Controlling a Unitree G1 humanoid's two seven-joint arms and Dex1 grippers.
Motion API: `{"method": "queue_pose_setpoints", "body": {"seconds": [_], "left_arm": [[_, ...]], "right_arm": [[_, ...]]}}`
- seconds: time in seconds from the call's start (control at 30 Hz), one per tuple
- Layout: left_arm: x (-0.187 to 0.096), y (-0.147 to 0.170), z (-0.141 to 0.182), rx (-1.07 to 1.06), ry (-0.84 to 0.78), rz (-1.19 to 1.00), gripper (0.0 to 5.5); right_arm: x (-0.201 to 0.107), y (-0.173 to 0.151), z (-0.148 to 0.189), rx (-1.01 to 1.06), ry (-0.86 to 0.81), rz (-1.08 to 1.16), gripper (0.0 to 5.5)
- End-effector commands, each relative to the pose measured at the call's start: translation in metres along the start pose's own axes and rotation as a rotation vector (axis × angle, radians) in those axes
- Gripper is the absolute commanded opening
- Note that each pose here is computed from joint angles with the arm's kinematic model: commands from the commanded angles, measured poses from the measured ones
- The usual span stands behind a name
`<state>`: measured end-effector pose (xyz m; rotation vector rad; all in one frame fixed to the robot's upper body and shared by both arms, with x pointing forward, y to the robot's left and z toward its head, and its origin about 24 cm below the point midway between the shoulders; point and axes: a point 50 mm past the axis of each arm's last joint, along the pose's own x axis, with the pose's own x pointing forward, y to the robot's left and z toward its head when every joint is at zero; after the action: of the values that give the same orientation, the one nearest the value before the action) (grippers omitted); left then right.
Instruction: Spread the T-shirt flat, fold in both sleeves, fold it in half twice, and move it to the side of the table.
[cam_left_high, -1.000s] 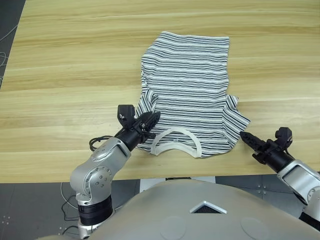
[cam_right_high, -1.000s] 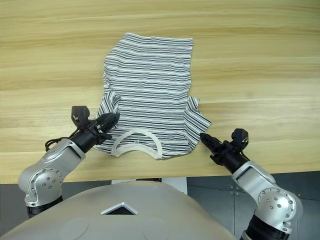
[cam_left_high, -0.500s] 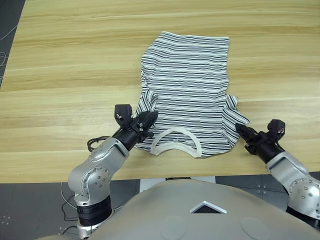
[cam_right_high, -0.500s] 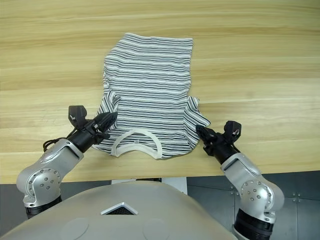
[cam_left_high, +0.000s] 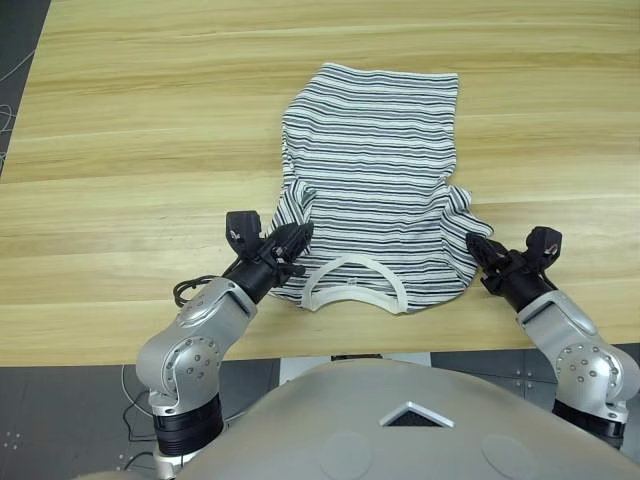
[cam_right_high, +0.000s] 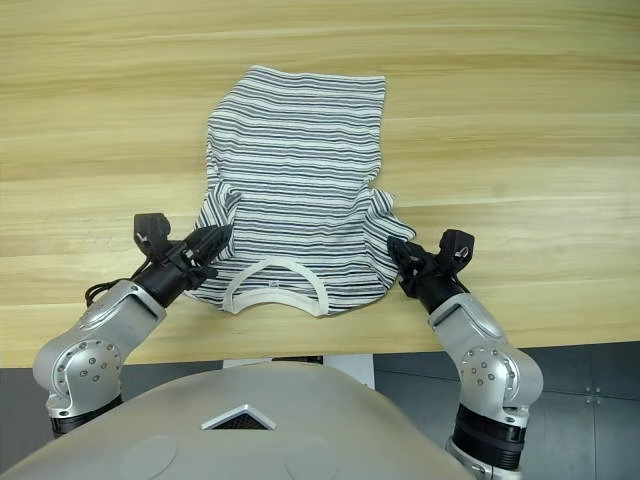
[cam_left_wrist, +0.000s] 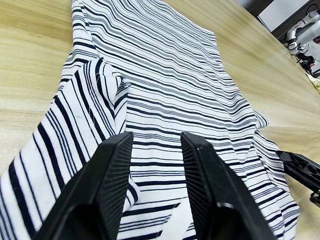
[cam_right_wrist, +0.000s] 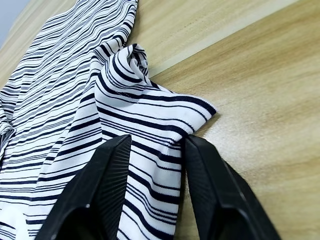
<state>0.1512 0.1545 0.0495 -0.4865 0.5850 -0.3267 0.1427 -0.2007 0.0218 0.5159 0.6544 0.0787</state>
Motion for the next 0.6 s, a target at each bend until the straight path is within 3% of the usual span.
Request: {"method": "queue_pose_setpoints", "body": {"seconds": [0.03, 0.6], "left_arm": [[-0.001, 0.001, -0.002, -0.008, 0.0, 0.014, 1.79], [-0.002, 0.001, -0.003, -0.017, -0.007, 0.018, 1.79]], "right_arm": [[0.0, -0.009, -0.017, 0.012, 0.092, -0.063, 1.21], [0.002, -0.02, -0.002, -0.065, -0.007, -0.149, 1.04]]}}
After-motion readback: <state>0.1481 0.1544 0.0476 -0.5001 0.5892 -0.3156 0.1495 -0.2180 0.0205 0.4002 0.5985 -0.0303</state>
